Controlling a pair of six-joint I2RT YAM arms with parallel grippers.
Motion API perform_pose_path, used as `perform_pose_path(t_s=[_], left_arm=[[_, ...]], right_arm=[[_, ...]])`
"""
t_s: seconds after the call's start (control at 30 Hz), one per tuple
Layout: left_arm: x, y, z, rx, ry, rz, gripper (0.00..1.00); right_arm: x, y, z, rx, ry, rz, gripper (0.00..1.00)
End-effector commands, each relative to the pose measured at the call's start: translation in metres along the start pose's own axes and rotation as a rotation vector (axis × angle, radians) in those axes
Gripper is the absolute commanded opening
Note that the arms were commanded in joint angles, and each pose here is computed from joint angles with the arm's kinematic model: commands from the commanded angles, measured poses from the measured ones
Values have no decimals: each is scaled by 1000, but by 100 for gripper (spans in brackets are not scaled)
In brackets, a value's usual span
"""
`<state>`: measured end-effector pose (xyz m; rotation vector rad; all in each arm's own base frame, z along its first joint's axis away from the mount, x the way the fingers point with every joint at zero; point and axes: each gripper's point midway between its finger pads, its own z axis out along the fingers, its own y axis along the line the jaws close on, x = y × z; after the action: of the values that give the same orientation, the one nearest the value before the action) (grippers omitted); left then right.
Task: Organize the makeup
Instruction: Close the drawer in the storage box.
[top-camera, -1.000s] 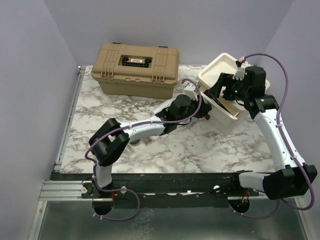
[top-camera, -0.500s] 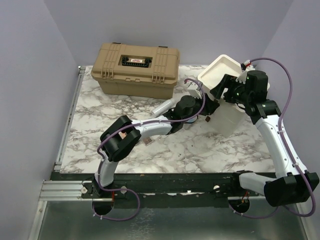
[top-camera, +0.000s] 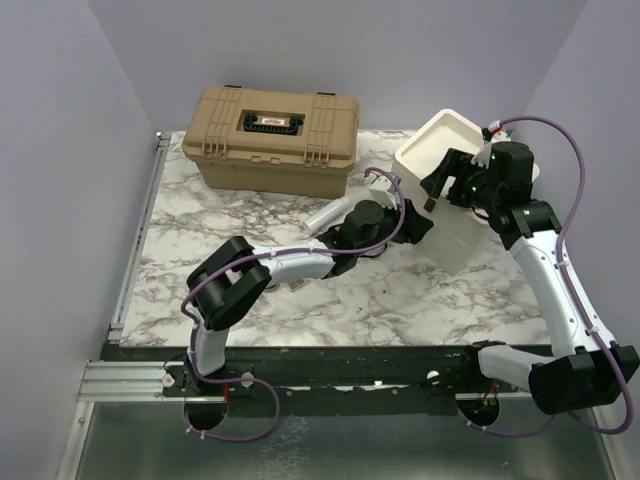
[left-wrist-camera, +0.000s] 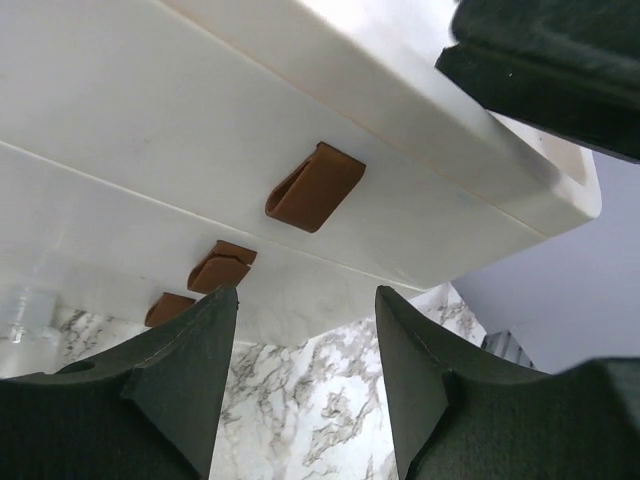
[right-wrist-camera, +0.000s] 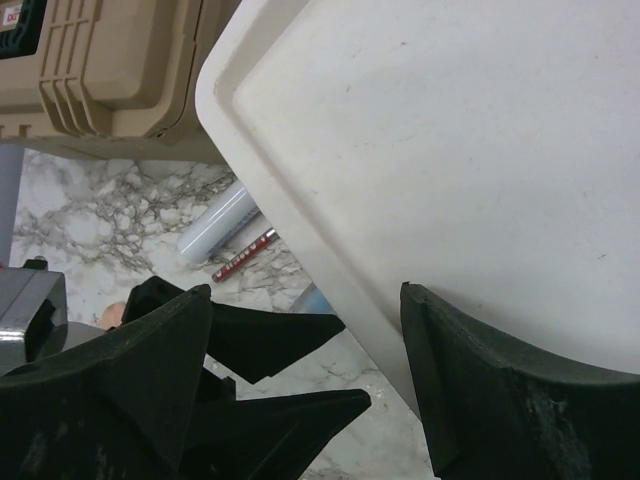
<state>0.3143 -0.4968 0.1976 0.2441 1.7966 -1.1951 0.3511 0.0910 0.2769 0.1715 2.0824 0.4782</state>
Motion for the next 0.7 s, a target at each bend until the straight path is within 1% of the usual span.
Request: perform_pose_path(t_s=[0.0,0.13,0.23,0.27,0.4,0.53,0.67], left_arm=[[-9,7,-8,-56,2,89,59],[2,19,-2,-72,25,116,58],[8,33,3,-90,36,197,56],[9,33,5,-67,41,199,56],[13,34,15,-21,39,221,47],[19,32,22,19,31,226,47],[12,29,27,29,-6,229,47]], right_arm=[[15,-6,-2,35,60,8,82],[14,0,-4,1,60,4,82],[15,4,-4,-20,76,-10,82],[16,4,-4,-21,82,-7,82],[17,5,-5,-28,82,-9,82],[16,6,-7,-34,76,-11,82],[16,8,-7,-46,82,-8,82]])
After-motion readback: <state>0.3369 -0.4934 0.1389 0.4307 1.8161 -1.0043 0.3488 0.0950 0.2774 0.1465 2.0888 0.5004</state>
